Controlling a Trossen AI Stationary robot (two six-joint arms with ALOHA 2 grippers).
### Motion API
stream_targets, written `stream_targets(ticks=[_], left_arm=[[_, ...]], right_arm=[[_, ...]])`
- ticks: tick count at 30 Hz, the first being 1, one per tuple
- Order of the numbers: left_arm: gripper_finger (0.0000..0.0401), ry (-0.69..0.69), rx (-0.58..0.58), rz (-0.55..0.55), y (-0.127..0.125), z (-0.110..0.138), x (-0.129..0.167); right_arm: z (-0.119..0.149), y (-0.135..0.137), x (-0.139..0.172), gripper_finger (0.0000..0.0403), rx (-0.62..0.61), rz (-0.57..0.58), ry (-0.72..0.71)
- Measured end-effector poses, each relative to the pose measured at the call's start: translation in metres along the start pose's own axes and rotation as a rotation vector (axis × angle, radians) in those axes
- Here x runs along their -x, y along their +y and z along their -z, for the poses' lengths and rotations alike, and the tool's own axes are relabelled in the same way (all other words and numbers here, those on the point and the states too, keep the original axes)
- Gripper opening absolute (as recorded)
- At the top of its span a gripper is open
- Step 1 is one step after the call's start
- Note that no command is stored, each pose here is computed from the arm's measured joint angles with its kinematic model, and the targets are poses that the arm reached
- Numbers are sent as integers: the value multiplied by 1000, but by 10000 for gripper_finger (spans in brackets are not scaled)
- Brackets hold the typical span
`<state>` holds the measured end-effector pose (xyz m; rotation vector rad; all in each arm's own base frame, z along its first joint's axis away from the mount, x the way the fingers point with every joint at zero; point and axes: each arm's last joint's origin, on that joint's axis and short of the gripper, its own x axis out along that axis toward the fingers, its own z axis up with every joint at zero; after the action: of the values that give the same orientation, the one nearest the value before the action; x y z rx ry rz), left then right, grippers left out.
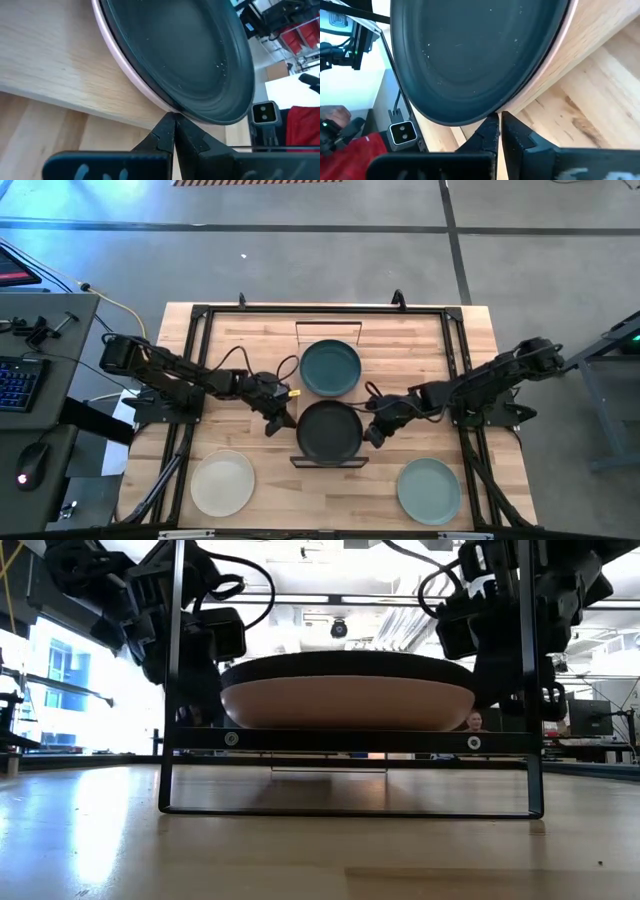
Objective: Place and stack plates onto a shelf
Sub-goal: Stack the black plate on top of the light brown plate on the shelf, then stack the white plate on top of the dark green plate on the shelf
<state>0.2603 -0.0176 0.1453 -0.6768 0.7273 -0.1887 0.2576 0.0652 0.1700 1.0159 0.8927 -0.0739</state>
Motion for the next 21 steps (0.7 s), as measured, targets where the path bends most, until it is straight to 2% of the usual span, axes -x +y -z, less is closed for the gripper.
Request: stream_targets(ticks=[7,13,18,21], left_arm=[[0,-19,20,-30,8,-5,4],[0,20,59,-65,13,-4,12],[0,63,49,-125,16,-4,35],[0,-1,41,-140,11,-10,57]], right_arm=[[-6,-4,2,1,22,0,11],[-4,-3,12,0,38,10,26],[-3,-3,35,0,68,32,25],[-5,-5,56,0,80,58,-30]])
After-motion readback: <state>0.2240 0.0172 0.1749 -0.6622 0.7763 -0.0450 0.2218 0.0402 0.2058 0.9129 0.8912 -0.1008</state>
